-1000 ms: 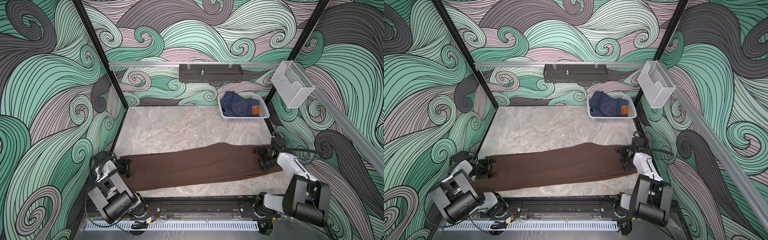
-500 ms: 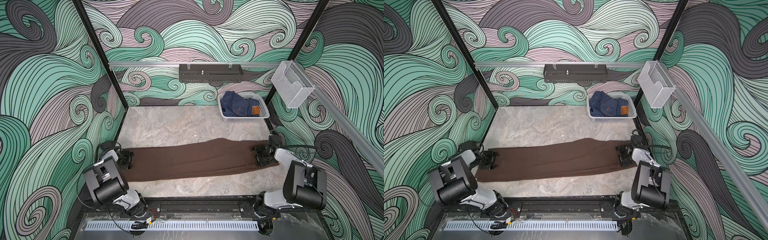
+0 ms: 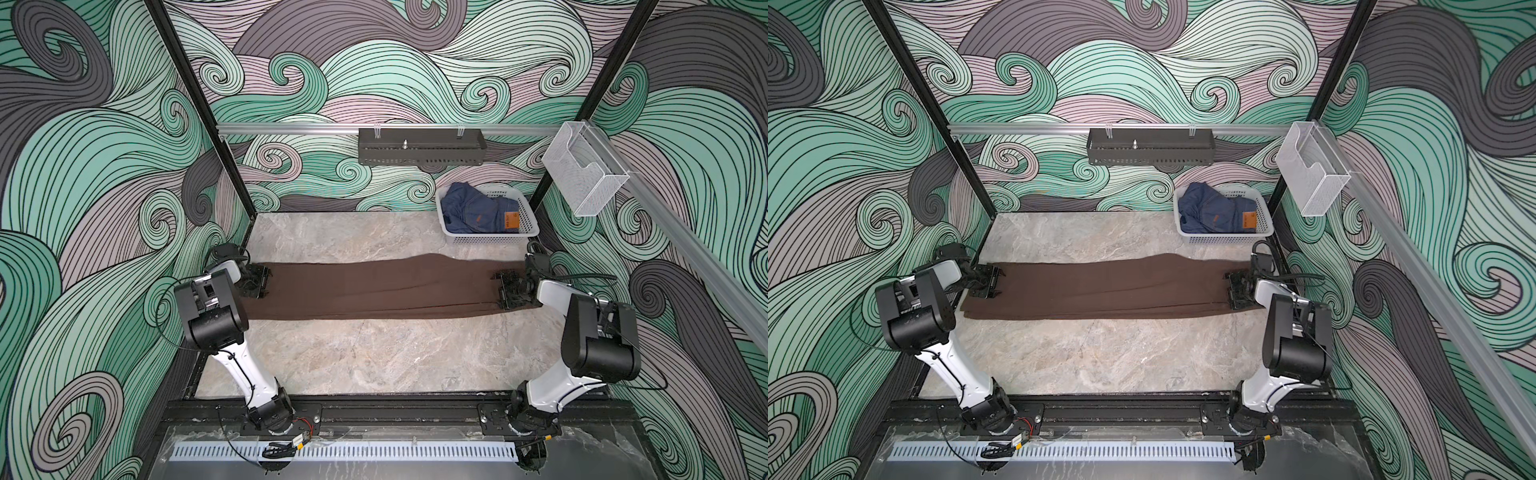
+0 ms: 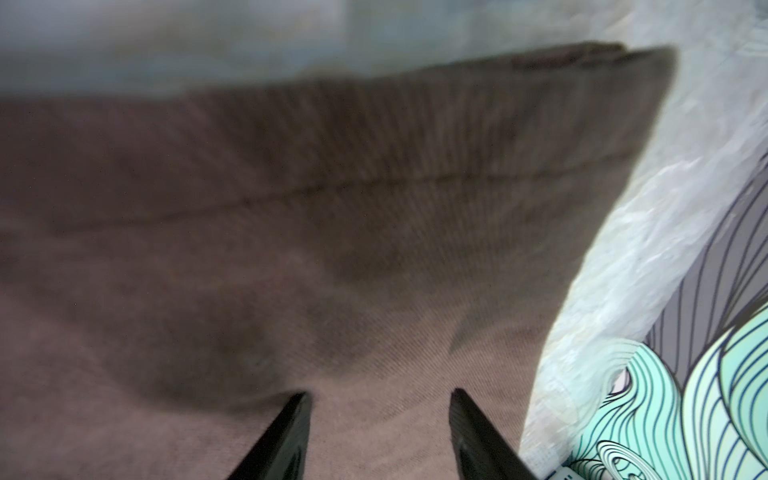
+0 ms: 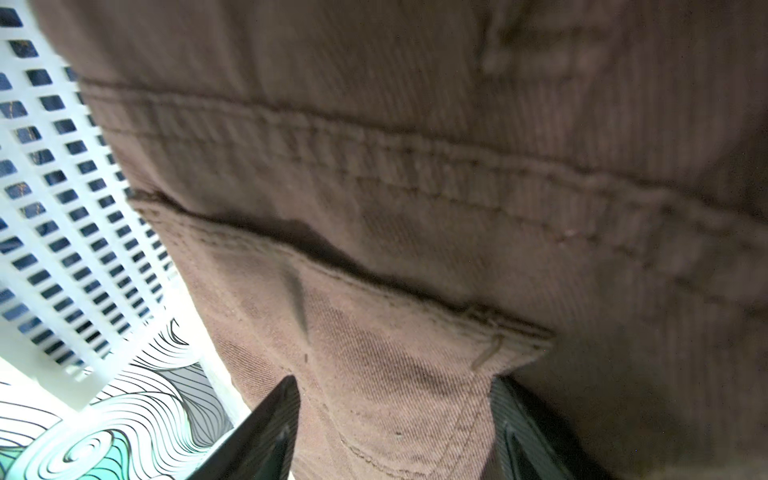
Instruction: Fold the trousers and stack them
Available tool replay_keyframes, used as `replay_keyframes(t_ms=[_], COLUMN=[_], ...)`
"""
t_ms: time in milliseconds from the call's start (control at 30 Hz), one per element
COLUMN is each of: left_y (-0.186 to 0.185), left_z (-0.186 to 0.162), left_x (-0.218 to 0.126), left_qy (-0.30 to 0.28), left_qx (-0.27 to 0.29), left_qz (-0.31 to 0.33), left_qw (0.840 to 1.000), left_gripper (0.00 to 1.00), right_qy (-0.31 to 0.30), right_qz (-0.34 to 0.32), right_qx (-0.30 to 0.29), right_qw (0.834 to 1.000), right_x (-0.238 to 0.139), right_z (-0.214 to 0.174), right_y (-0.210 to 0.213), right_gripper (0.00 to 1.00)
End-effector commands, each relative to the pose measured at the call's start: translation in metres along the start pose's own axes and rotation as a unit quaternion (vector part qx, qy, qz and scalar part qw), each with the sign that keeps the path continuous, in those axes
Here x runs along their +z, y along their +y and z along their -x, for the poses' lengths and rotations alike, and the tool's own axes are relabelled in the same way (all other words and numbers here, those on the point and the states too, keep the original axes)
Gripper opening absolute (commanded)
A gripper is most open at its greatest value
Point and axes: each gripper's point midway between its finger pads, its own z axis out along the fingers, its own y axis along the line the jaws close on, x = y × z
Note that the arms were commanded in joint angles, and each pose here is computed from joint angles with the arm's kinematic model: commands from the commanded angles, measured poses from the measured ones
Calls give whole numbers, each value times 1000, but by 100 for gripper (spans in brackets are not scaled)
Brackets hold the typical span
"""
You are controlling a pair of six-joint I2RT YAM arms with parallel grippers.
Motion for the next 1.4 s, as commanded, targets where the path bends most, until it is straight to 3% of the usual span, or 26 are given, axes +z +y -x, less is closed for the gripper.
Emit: replay_keyframes(t_ms=[0,200,433,600,833,1067,1367], left_y=[41,-4,-38,-29,-13,6,44], left_z=[-1,6,-4,-18,-26,-20,-1], left_x=[30,-14,-93,-115,-127,-137,-139], left_qy=[13,2,-17,-13,-8,-11,-14], left_qx=[-25,22,118,161,168,152,111], left_qz=[88,46,14,20,23,30,51], left_qw=[996,999,993,987,986,988,992], left_gripper=[57,59,65,66,66,66,66], right_qy=[-14,-18,-46,-10,74,90,60], right_qz=[-83,-67,-61,-56,-53,-127,-187], right_qx=[35,1,-126,-259,-404,-394,-326], right_qw=[996,998,989,964,910,906,925], right_x=[20,-5,-65,-59,-6,40,28], right_z=[0,-4,-8,-40,-132,-133,-86], right_y=[-45,-27,10,44,69,30,-20], right_gripper=[74,78,87,82,78,79,80])
